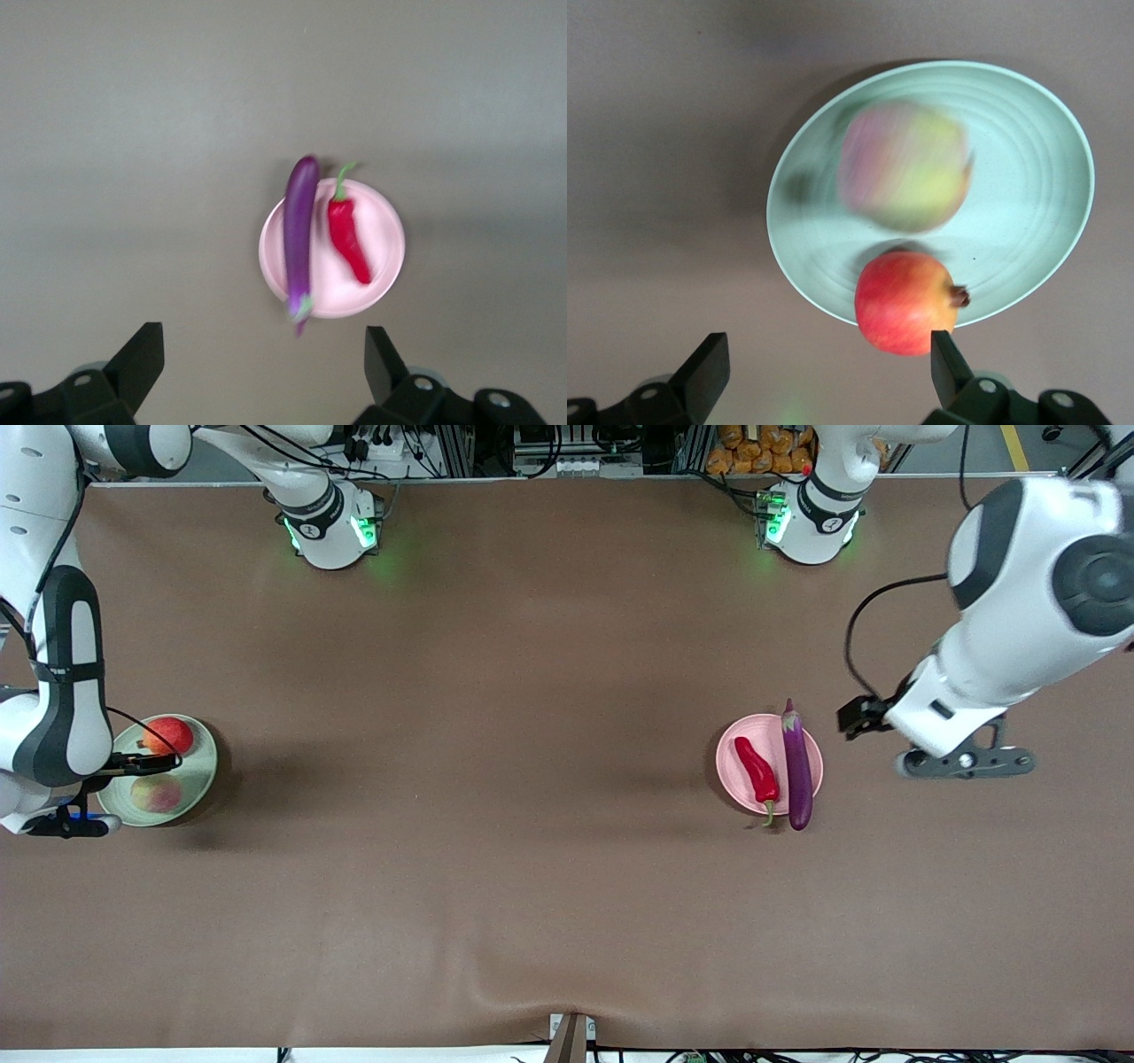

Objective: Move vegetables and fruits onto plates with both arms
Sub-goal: 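Place the peach on the green plate while the left gripper withdraws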

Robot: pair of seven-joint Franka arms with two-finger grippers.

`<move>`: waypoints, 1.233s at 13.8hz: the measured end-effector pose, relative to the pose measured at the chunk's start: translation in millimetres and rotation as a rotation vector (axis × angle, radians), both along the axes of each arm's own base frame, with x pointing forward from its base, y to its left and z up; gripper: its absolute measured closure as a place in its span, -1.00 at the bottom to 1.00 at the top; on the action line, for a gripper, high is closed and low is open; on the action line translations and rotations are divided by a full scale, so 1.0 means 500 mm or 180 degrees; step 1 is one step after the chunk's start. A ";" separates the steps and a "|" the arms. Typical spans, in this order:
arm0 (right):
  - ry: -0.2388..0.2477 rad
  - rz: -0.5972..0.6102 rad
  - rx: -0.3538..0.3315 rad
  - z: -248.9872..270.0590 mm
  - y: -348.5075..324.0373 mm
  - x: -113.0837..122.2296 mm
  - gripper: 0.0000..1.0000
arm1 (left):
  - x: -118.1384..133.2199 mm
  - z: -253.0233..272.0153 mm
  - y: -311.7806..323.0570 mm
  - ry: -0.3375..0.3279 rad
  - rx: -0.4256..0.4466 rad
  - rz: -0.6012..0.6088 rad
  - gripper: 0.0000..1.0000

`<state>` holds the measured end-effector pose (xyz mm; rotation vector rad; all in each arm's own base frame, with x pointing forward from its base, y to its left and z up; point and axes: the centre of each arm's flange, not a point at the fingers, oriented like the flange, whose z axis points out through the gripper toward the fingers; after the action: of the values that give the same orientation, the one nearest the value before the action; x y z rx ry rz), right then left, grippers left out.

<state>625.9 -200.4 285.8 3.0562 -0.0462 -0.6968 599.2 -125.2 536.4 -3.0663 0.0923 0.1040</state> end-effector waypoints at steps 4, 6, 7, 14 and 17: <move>0.0139 0.0119 0.0138 0.050 0.080 0.017 -1.00 | -0.047 0.052 0.018 0.0157 0.0015 -0.0157 -1.00; 0.0162 0.0186 0.0293 0.104 0.146 0.032 -1.00 | -0.075 0.092 0.034 0.0137 0.0016 -0.0127 -1.00; 0.0115 0.0205 0.0368 0.131 0.170 0.042 -1.00 | -0.090 0.117 0.047 0.0110 0.0010 -0.0103 -1.00; -0.0614 0.0622 0.0496 0.392 0.311 0.116 -1.00 | -0.129 0.160 0.067 0.0125 -0.0012 -0.0316 -1.00; -0.0884 0.0706 0.0495 0.520 0.330 0.093 -1.00 | -0.127 0.178 0.080 0.0071 -0.0019 -0.0277 -1.00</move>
<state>672.6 -35.3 545.7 3.2097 0.3558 -0.2738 535.7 -85.1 625.3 -3.0620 0.2272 0.1332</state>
